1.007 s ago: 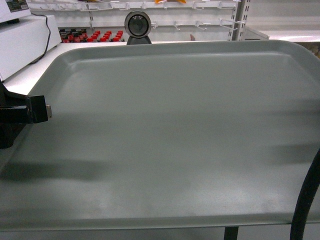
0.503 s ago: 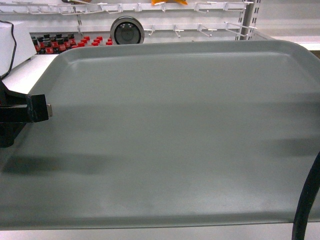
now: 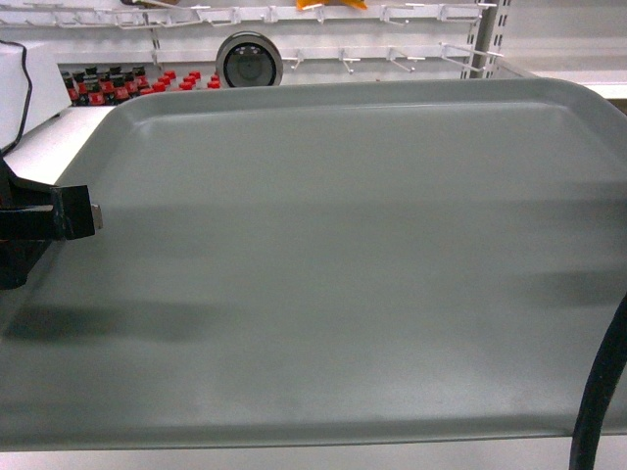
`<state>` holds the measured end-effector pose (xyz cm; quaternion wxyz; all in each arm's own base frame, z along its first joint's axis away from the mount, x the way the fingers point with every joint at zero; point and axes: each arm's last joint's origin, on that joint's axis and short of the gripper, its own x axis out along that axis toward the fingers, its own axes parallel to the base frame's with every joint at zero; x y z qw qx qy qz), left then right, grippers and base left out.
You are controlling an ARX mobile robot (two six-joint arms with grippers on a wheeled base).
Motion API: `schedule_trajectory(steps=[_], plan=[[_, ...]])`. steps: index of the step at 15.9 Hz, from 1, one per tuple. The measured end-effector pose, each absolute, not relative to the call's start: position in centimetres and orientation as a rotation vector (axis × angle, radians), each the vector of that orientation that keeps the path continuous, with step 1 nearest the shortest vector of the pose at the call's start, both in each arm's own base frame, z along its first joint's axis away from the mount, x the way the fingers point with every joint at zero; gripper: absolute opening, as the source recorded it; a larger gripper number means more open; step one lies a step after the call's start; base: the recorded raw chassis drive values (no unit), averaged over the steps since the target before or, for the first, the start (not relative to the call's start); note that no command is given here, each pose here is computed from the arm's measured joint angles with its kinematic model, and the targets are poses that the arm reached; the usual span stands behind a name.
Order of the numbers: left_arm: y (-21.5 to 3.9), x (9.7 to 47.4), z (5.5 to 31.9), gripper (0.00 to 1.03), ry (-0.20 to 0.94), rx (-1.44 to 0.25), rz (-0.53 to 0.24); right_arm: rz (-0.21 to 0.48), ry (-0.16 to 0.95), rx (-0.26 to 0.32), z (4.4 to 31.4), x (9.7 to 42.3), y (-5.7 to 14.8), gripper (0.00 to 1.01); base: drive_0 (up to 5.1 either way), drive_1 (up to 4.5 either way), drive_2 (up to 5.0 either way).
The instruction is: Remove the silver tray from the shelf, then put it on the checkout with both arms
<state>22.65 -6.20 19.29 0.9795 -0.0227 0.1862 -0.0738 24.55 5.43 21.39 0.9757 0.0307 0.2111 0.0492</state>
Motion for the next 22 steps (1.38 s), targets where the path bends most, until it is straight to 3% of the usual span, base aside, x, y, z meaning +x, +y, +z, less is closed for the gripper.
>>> schedule_trajectory(steps=[7, 10, 13, 18, 20, 22], plan=[[-6.2, 22.7, 19.3, 0.03, 0.367, -0.046, -0.139, 0.106, 0.396, 0.073, 21.4, 24.6, 5.5, 0.03, 0.0, 0.0, 0.0], [-7.7, 23.1, 20.1, 0.03, 0.205, 0.018, 0.072, 0.156, 0.188, 0.154, 20.9, 25.1, 5.7, 0.02, 0.0, 0.0, 0.0], [-8.1, 24.3, 21.6, 0.03, 0.143, 0.057, 0.145, 0.181, 0.126, 0.172, 21.3, 25.8, 6.1, 0.02, 0.0, 0.0, 0.0], [-8.1, 27.2, 20.4, 0.03, 0.21, 0.114, 0.162, 0.192, 0.272, 0.159, 19.7, 29.3, 7.0, 0.02, 0.0, 0.0, 0.0], [-5.7, 30.6, 18.9, 0.03, 0.327, 0.133, 0.222, 0.239, 0.394, 0.119, 18.9, 34.3, 10.8, 0.02, 0.0, 0.0, 0.0], [-3.7, 34.5, 17.4, 0.04, 0.406, 0.121, 0.237, 0.232, 0.468, 0.094, 18.2, 38.5, 13.3, 0.02, 0.0, 0.0, 0.0]])
